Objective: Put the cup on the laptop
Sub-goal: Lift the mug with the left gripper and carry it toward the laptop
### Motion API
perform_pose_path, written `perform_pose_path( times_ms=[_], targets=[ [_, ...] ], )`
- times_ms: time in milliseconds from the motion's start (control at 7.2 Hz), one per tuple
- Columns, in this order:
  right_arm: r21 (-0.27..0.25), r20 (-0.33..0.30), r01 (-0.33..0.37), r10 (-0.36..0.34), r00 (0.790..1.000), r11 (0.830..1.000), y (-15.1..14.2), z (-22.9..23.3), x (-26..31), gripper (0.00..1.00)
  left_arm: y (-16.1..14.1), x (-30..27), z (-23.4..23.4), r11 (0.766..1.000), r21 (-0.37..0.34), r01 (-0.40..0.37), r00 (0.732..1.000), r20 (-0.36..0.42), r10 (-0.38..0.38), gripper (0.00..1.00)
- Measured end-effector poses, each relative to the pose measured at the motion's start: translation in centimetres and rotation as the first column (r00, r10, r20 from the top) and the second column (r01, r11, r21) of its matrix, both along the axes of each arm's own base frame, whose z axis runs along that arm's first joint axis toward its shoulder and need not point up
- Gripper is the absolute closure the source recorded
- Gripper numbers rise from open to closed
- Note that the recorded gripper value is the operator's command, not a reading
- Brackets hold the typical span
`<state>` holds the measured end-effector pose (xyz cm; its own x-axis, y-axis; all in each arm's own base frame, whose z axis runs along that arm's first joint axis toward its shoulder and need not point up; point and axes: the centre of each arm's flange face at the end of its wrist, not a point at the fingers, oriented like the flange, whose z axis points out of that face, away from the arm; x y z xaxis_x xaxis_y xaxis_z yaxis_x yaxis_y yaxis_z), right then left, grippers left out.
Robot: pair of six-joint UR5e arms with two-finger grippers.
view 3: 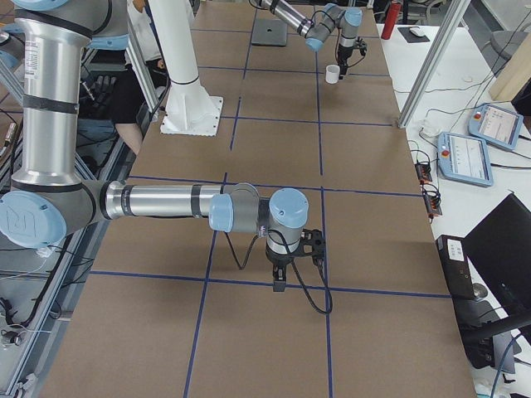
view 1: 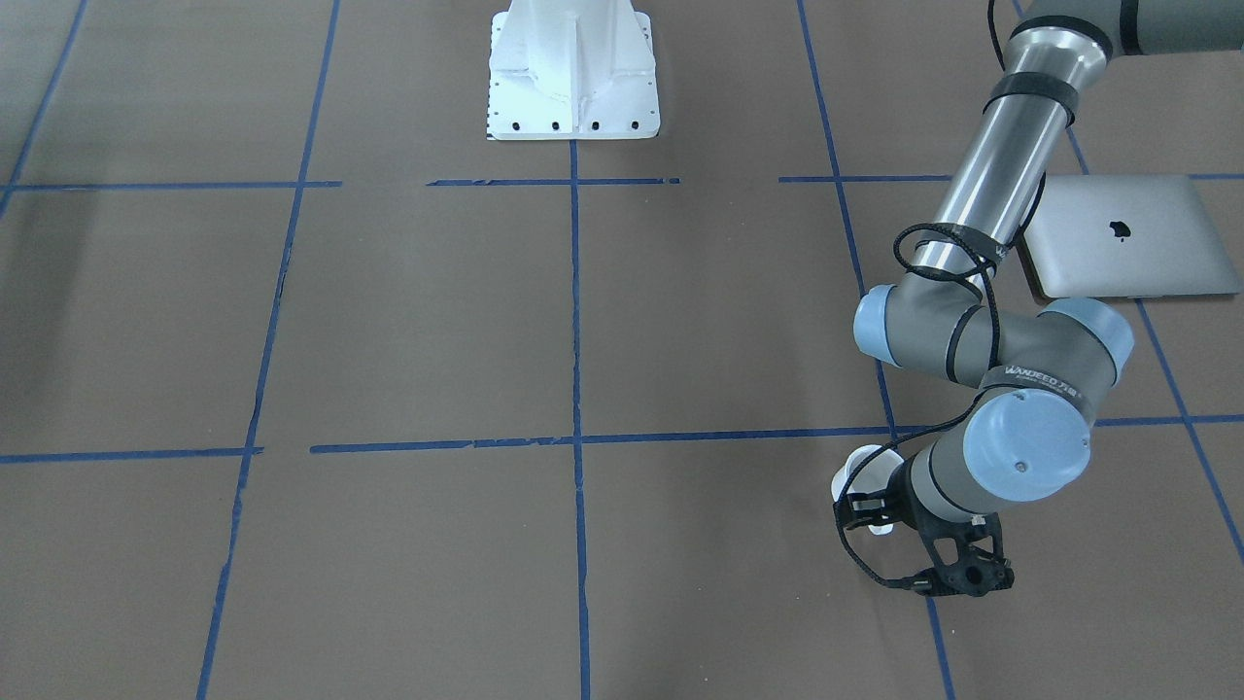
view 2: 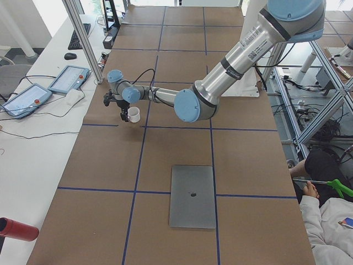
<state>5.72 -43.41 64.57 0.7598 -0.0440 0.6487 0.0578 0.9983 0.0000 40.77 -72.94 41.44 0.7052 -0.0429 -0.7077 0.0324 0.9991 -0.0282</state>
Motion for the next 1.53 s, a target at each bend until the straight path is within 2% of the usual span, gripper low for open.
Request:
perform_pose_path(
  times_ms=[417,694,972,1250,1528],
  targets=[
    [0.000,0.000,0.000,0.000,1.000,1.000,0.0,0.0,0.0,0.00,0.1,-0.4,-0.3,0.998,-0.053,-0.034,0.998,-0.059,0.031,1.00],
    [0.000,0.000,0.000,0.000,1.000,1.000,0.0,0.0,0.0,0.00,-1.1,-3.1,-1.7,0.997,-0.078,-0.008,0.998,-0.063,0.003,1.00],
    [0.000,0.000,0.000,0.000,1.000,1.000,0.0,0.0,0.0,0.00,-1.7,-8.1,-6.3,0.996,-0.076,0.036,0.997,-0.064,-0.041,1.00],
    [0.000,0.000,0.000,0.000,1.000,1.000,0.0,0.0,0.0,0.00,1.2,-14.6,-7.5,0.999,-0.043,0.006,0.999,-0.034,-0.008,1.00],
    [0.000,0.000,0.000,0.000,1.000,1.000,0.0,0.0,0.0,0.00,6.6,-23.1,-4.7,0.997,0.040,-0.067,0.998,0.002,0.067,1.00]
  ],
)
